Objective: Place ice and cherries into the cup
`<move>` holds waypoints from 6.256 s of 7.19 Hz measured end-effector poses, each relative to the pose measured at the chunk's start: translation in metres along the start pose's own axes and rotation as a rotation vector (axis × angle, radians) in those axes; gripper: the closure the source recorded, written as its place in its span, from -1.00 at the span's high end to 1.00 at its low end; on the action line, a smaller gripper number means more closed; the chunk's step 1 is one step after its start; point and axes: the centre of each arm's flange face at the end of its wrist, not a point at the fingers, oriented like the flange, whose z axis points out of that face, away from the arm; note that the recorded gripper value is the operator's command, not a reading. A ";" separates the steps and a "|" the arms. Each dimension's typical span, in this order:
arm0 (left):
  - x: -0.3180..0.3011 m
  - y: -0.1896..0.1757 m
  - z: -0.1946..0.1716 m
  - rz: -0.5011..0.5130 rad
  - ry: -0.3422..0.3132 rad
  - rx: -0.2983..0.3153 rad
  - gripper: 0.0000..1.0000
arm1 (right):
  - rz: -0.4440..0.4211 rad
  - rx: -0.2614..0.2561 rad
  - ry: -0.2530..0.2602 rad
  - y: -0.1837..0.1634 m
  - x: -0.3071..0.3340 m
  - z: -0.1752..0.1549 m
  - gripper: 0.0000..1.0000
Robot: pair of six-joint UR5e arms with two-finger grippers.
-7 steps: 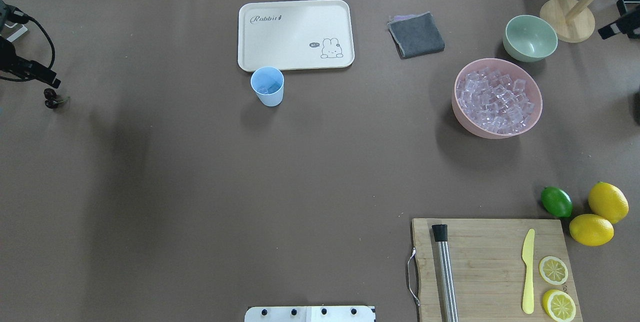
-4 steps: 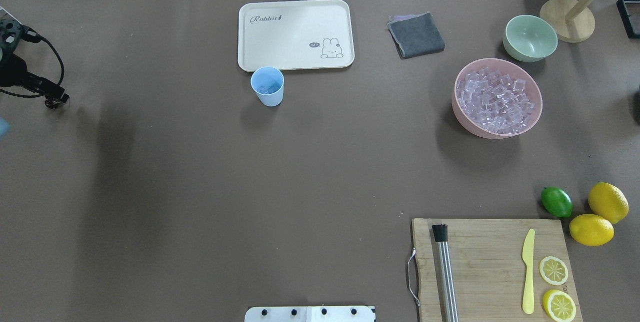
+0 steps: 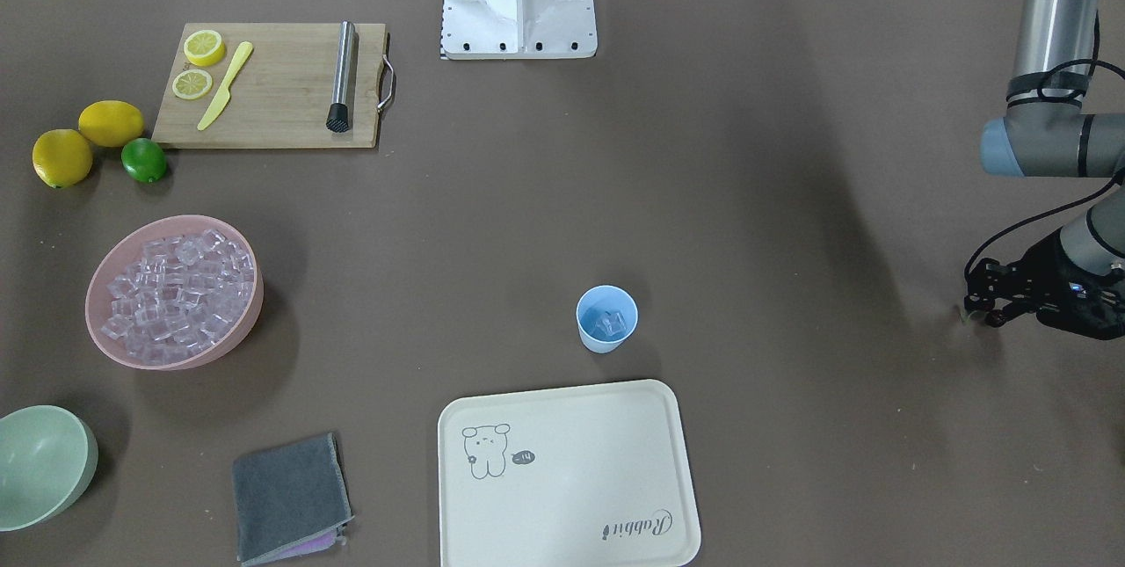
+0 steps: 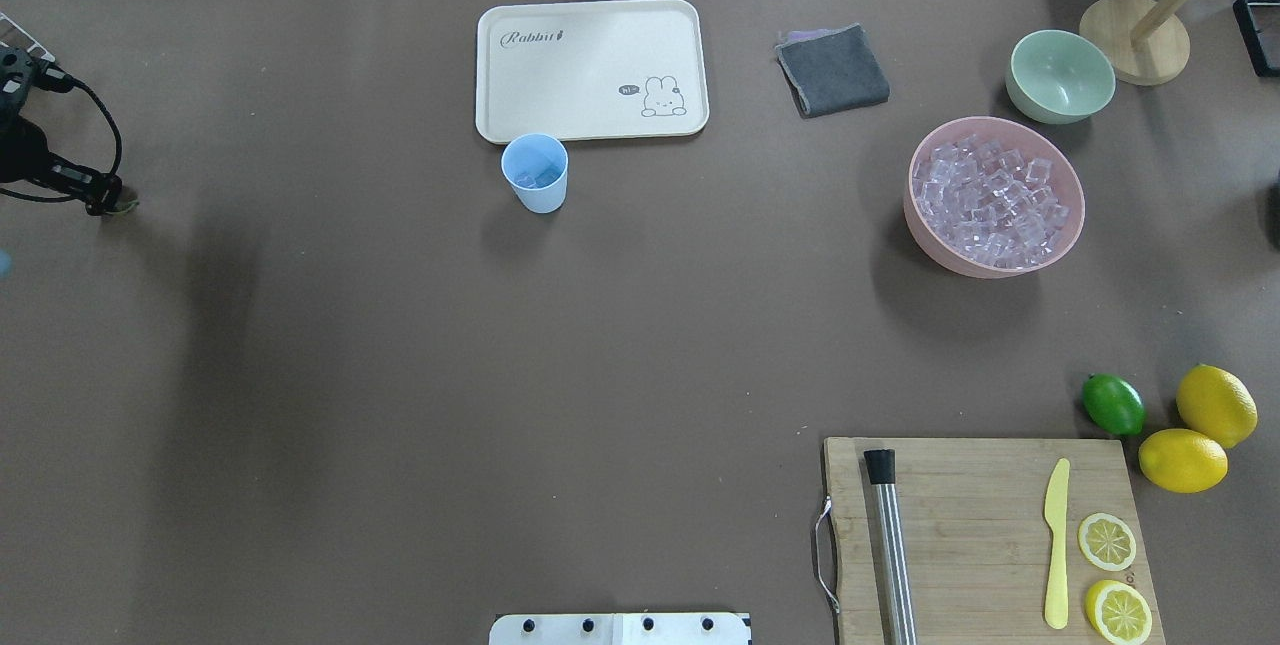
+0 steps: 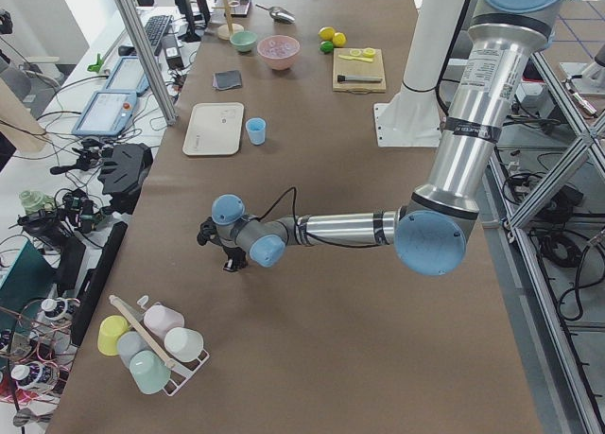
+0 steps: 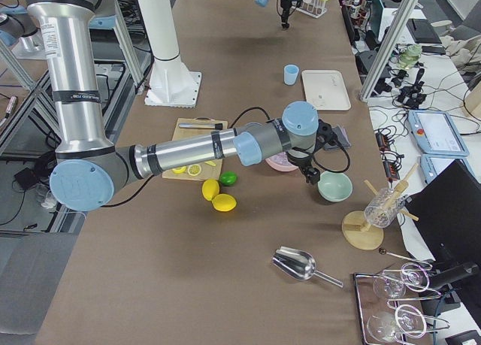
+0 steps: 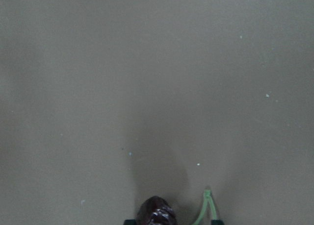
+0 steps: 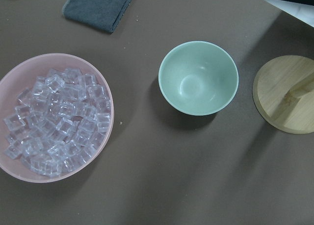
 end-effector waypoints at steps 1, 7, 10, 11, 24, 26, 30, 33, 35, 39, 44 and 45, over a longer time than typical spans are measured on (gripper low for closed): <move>0.006 -0.004 -0.007 -0.013 0.006 0.015 -1.00 | 0.001 0.001 -0.003 0.001 -0.001 0.000 0.96; 0.211 -0.126 -0.177 -0.226 0.119 0.045 -1.00 | 0.011 -0.010 -0.013 0.007 0.000 0.006 0.97; 0.359 -0.158 -0.173 -0.264 0.151 0.074 -1.00 | 0.016 -0.022 -0.013 0.012 0.002 0.012 0.96; 0.401 -0.162 -0.151 -0.286 0.176 0.107 -1.00 | 0.017 -0.025 -0.010 0.012 0.003 0.012 0.96; 0.462 -0.156 -0.101 -0.379 0.209 0.172 0.96 | 0.022 -0.058 0.015 0.008 0.012 0.029 0.97; 0.342 -0.151 -0.117 -0.355 0.174 0.142 0.96 | 0.023 -0.063 0.019 0.010 0.013 0.031 0.97; 0.017 -0.058 -0.209 -0.207 0.085 0.155 0.96 | 0.033 -0.080 0.046 0.013 0.020 0.035 0.97; -0.046 0.029 -0.228 -0.179 0.056 0.133 0.96 | 0.061 -0.126 0.089 0.016 0.038 0.050 0.96; -0.048 0.109 -0.229 -0.186 0.047 0.115 0.96 | 0.091 -0.149 0.084 0.006 0.056 0.063 0.96; -0.055 0.176 -0.224 -0.178 0.007 0.084 0.96 | 0.119 -0.148 0.085 -0.010 0.069 0.064 0.96; -0.060 0.167 -0.225 -0.169 -0.004 0.104 0.96 | 0.166 -0.158 0.092 -0.024 0.073 0.061 0.97; -0.056 0.134 -0.231 -0.140 -0.011 0.129 0.96 | 0.173 -0.159 0.092 -0.016 0.077 0.060 0.97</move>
